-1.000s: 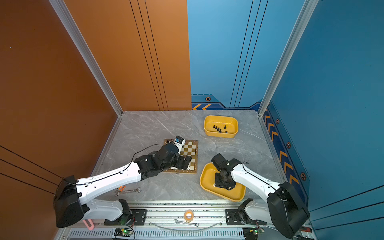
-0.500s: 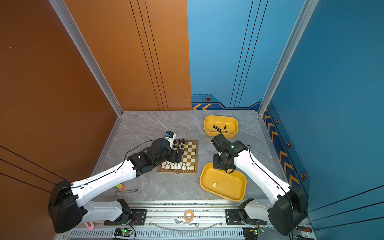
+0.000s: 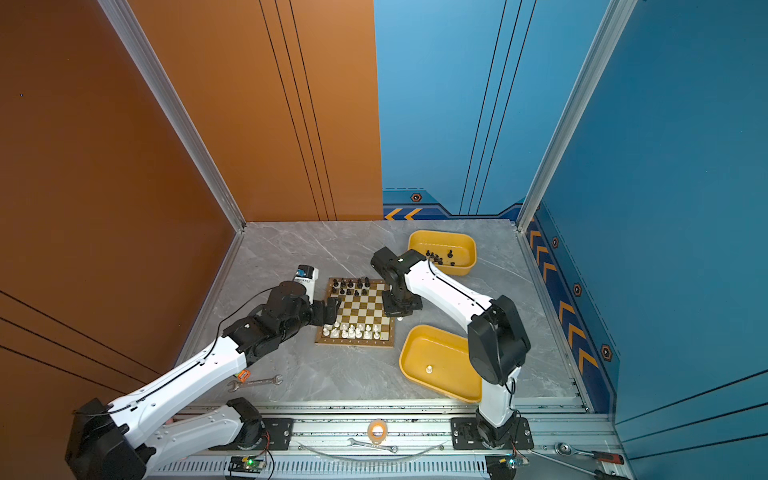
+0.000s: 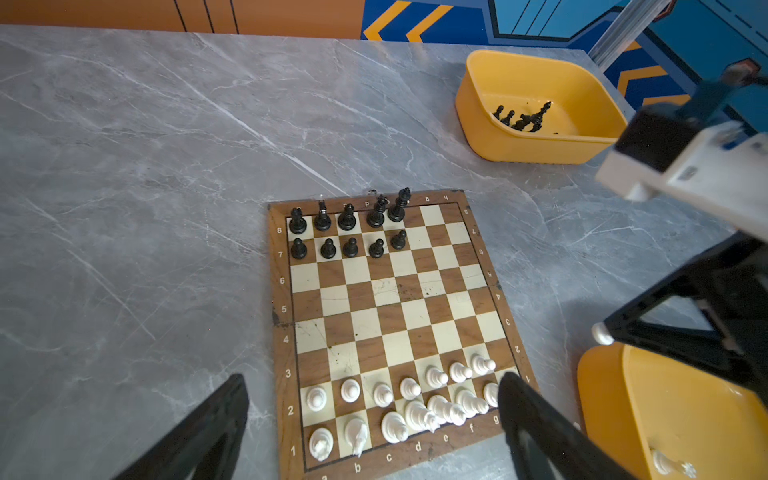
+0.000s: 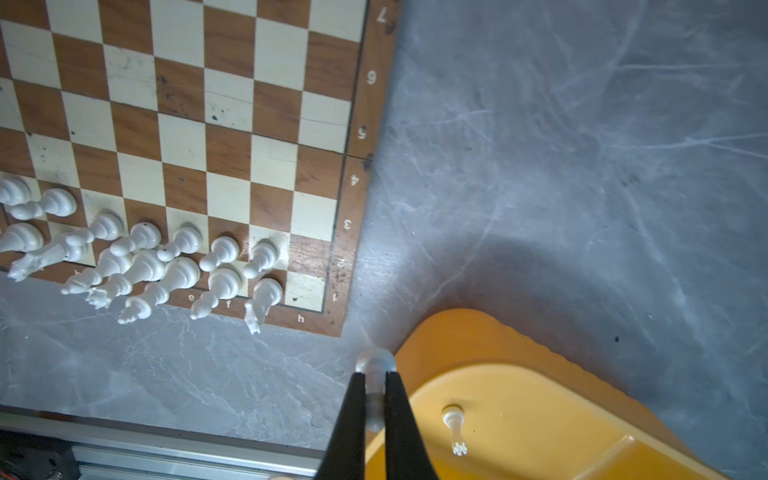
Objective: Set up the chess pieces on the board
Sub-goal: 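Lift the white pawn with the right gripper toward the board, then lower the white pawn onto the second rank's end square and open the right gripper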
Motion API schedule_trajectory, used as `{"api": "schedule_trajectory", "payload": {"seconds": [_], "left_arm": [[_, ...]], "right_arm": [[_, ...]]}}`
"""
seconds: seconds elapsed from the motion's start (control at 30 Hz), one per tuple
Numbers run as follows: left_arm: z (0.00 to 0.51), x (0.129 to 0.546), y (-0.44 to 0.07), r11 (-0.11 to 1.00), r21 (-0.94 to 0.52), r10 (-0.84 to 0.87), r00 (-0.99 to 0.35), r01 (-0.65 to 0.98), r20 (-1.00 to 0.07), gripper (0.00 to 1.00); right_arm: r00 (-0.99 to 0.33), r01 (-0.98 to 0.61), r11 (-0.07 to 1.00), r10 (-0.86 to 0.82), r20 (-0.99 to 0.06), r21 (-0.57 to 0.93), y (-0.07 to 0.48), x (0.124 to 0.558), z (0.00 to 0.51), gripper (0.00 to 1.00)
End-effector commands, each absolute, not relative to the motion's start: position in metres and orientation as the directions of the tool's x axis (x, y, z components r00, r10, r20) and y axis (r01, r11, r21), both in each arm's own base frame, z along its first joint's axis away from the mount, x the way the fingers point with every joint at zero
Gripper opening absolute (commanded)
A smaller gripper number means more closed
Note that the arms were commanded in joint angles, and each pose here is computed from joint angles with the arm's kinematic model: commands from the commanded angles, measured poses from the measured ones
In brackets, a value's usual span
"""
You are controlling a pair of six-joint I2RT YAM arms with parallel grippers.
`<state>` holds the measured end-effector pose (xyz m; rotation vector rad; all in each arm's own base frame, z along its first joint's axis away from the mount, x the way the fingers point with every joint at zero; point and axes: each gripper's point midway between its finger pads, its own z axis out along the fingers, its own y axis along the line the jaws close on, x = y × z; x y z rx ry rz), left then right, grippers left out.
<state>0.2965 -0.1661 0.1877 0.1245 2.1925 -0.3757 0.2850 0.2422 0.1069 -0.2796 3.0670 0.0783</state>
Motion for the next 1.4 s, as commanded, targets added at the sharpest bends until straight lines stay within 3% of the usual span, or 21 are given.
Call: {"api": "schedule_trajectory", "payload": {"seconds": [0.0, 0.4, 1.37], "left_arm": [[0.184, 0.294, -0.163, 0.943, -0.244, -0.052, -0.624, 0.226, -0.779, 0.94], [0.184, 0.300, -0.143, 0.945, -0.260, -0.080, -0.633, 0.196, -0.770, 0.94], [0.187, 0.303, -0.132, 0.946, -0.273, -0.102, -0.637, 0.176, -0.764, 0.94]], "right_arm": [[-0.971, -0.238, 0.970, -0.238, -0.015, 0.040, 0.256, 0.278, 0.094, 0.08], [-0.967, -0.248, 0.968, -0.250, 0.058, 0.044, 0.277, 0.283, 0.057, 0.07], [-0.967, -0.245, 0.969, -0.247, 0.060, 0.044, 0.283, 0.292, 0.042, 0.08]]}}
